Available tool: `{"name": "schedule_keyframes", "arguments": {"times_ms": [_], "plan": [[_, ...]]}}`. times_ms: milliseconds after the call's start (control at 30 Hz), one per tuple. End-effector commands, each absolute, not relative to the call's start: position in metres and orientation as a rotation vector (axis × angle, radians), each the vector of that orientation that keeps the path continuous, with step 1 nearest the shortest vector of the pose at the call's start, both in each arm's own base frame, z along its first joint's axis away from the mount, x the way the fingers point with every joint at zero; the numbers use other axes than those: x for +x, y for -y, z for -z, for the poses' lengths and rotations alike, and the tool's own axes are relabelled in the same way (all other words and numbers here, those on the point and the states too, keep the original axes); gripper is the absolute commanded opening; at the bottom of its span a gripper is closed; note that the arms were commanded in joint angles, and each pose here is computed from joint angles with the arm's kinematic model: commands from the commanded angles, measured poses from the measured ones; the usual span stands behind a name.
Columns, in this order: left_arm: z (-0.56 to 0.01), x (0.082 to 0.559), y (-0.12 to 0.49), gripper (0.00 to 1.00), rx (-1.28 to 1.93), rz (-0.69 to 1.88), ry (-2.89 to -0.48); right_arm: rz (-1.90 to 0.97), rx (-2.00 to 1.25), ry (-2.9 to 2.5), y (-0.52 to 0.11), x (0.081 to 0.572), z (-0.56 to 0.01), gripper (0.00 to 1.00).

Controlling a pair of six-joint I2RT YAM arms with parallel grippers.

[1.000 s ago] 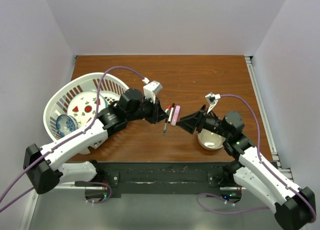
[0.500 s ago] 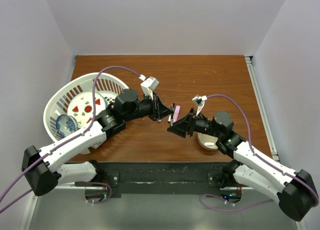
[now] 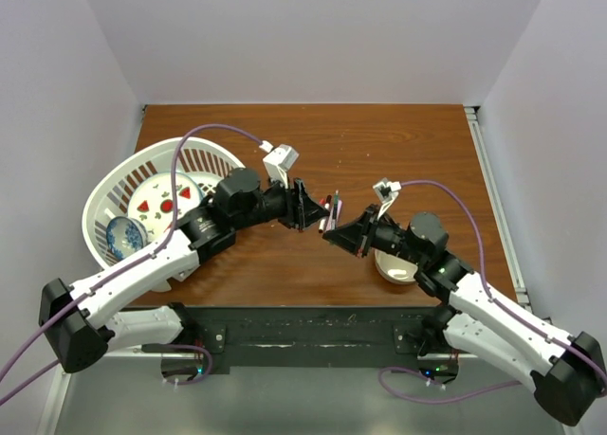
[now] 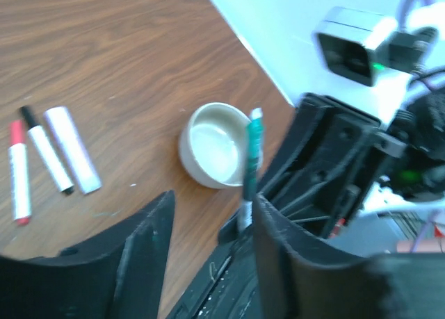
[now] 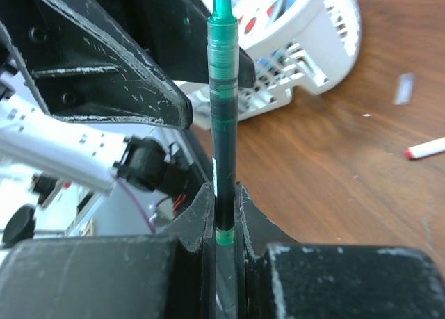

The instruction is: Insert the pens into the pen caps

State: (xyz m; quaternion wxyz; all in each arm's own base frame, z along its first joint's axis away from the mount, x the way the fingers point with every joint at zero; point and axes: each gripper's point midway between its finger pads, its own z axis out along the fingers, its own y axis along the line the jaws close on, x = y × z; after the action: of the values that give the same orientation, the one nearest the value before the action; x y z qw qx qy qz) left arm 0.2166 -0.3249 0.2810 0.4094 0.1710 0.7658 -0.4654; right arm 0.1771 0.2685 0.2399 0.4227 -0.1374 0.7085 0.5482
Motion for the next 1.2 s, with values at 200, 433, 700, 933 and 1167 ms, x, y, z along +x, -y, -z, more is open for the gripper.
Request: {"name": "schedule_keyframes", "arguments": {"times_ms": [200, 433, 700, 933, 1167], "plan": [[-0.288, 0.269, 0.267, 0.42, -0.02, 0.847, -1.976, -1.1, -0.09, -1.795, -0.222, 0.202, -0.251, 0.0], [-0.265, 0.301, 0.271, 0.44, 0.12, 0.584, -2.056, -0.996, -0.066, -1.76, -0.199, 0.2, -0.272, 0.0], [-0.162, 0.315, 0.262, 0.44, 0.531, 0.135, -2.363, -0.887, -0.002, -1.749, -0.168, 0.193, -0.277, 0.0], [-0.106, 0.308, 0.249, 0.36, 0.777, 0.02, -2.467, -0.838, 0.061, -1.664, -0.14, 0.185, -0.302, 0.0], [-0.06, 0.318, 0.228, 0.29, 0.836, -0.167, -2.54, -0.843, 0.076, -1.622, -0.131, 0.178, -0.317, 0.0]]}}
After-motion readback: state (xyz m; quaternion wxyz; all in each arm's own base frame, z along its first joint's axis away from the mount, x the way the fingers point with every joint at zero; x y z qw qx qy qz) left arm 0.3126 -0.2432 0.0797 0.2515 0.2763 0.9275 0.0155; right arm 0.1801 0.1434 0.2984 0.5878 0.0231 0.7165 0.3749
